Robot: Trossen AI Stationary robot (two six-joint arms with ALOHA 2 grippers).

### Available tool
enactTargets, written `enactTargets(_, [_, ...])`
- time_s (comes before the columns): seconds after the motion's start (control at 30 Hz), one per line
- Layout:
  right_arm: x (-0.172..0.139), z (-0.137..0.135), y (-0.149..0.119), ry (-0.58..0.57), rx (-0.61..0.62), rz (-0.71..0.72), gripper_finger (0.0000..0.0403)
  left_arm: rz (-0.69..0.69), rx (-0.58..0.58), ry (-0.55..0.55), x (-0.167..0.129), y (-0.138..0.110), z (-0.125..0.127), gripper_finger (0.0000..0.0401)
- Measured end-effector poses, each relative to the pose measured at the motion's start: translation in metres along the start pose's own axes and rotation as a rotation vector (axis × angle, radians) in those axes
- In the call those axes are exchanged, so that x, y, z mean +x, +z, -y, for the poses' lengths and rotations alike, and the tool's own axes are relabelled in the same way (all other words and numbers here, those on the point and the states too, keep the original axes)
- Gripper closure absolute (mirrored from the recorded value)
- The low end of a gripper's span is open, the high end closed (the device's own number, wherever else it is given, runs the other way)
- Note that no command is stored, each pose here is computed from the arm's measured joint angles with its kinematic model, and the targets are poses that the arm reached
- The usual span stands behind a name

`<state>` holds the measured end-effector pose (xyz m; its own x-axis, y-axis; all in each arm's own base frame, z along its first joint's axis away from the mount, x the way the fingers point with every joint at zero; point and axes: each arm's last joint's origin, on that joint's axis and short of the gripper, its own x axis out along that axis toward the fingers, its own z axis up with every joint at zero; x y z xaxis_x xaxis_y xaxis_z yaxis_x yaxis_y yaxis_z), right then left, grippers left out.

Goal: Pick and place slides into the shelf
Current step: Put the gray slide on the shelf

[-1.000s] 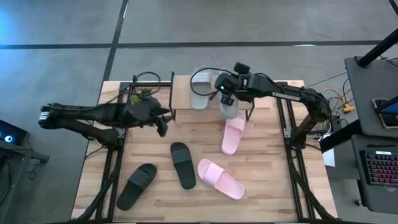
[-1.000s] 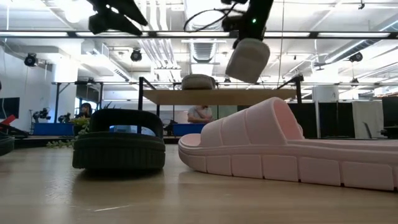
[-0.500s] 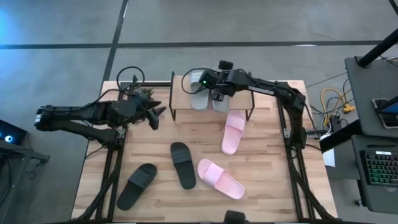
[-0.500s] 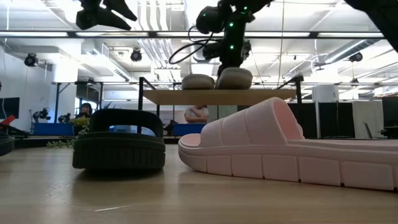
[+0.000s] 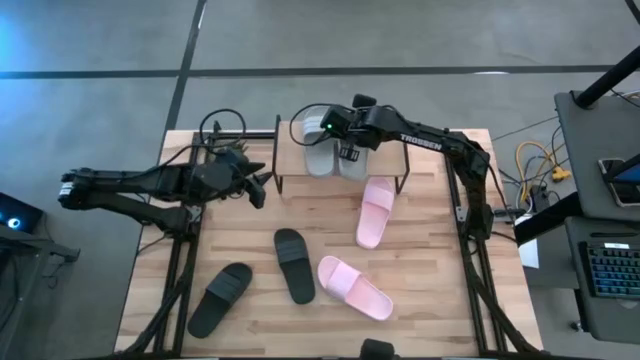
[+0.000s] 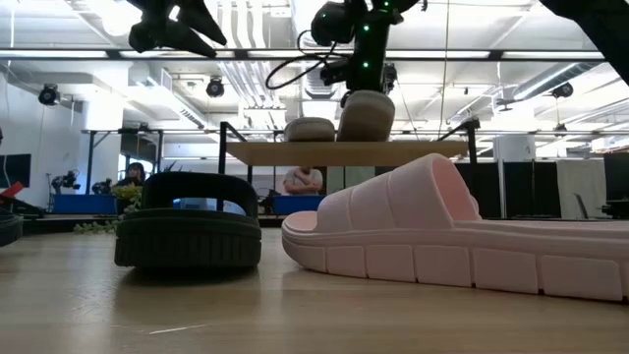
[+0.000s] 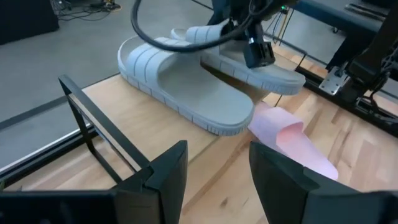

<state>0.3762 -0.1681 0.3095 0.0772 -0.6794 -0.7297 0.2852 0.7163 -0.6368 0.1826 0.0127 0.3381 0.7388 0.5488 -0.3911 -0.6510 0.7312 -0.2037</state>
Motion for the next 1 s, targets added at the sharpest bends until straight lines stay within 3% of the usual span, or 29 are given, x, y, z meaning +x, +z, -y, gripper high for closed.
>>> enactTargets(0.23, [0.007, -0.008, -0.006, 0.013, -0.014, -0.046, 0.0282, 0.004, 0.005, -0.003, -0.002, 0.0, -0.001, 0.0244])
enactTargets(0.43, [-0.01, -0.002, -0.01, 0.131, 0.048, -0.037, 0.027, 0.016, -0.006, -0.01, -0.006, 0.002, -0.004, 0.0244])
enactTargets(0.63, [-0.023, 0.007, -0.011, 0.138, 0.099, -0.01, 0.0259, 0.017, 0.01, -0.01, -0.006, 0.002, -0.004, 0.0244])
enactTargets(1.0, [-0.017, -0.001, -0.018, 0.14, 0.009, -0.047, 0.0255, 0.014, 0.024, -0.009, -0.006, 0.002, -0.004, 0.0244])
